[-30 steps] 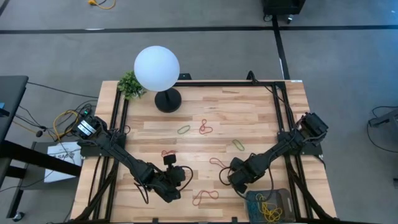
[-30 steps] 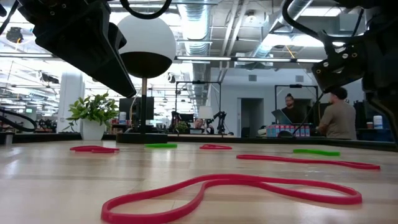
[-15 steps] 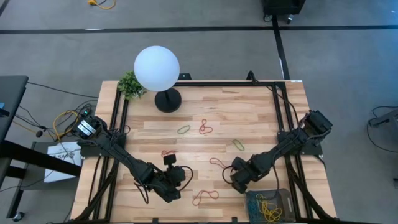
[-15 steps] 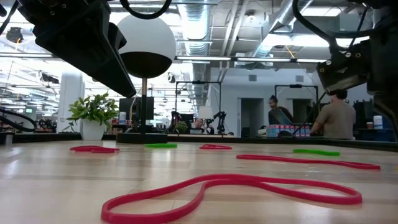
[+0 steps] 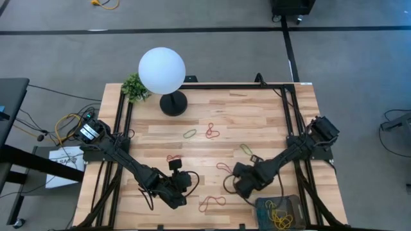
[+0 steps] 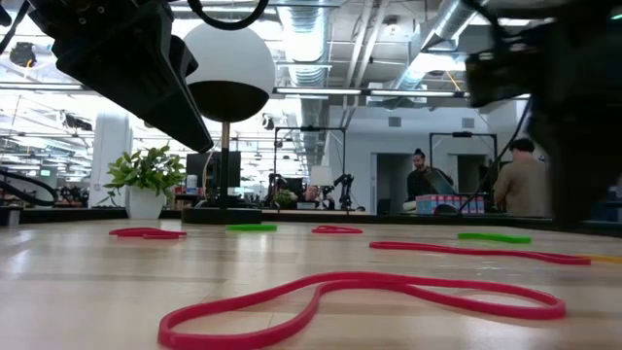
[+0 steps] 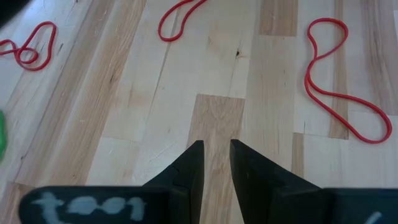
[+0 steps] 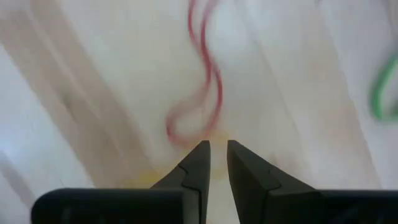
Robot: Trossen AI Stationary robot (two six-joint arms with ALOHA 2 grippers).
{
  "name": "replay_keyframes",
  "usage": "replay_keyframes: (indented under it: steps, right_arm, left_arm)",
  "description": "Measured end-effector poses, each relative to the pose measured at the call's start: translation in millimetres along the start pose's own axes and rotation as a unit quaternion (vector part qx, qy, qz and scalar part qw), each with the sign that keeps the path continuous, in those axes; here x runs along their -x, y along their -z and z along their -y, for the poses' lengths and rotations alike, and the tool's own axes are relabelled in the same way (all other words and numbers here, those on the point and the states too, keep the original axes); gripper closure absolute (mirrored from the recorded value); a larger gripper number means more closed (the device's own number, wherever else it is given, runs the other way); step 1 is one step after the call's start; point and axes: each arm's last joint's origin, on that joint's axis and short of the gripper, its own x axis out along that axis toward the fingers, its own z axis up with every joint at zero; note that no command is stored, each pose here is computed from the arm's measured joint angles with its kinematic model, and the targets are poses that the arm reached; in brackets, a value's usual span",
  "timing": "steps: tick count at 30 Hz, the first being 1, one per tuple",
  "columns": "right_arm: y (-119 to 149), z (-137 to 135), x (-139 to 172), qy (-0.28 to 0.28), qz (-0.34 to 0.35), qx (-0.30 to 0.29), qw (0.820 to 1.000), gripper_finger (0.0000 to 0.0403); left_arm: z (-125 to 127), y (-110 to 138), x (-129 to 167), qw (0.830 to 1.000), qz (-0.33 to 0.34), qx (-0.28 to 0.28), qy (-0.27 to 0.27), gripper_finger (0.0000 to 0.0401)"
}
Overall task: Pick and place items into bin
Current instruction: Put the yellow rubber band into the black bin
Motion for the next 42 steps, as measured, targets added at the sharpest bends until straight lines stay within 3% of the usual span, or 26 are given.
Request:
replay_keyframes:
  steps: [7,20,28,33,42]
  right_arm:
    - [2.8,8.9,4.0,0.043,-0.037,-0.004,0.998,0.0354]
    - [-3.1,3.9,2.8,0.008,-0.017,-0.036,0.999,0.0354]
    - [7.8,14.1,-14.0,0.026,-0.032,-0.068,0.997,0.0354]
    - [15.0,19.0,-26.8,0.002,-0.035,-0.075,0.997,0.0354]
    - [14.3,22.0,-20.2,0.025,-0.056,-0.099,0.993,0.0354]
  left_arm:
    - [0.0,0.0,0.0,1.0,0.0,0.0,0.0,0.0334]
    - [0.0,0.0,0.0,1.0,0.0,-0.001,0.0,0.0334]
    - [0.1,0.0,0.1,1.0,0.0,-0.001,0.0,0.0334]
    - [0.1,0.0,0.1,1.0,0.001,0.0,-0.001,0.0334]
    - [0.0,-0.1,0.0,1.0,0.001,0.0,-0.001,0.0334]
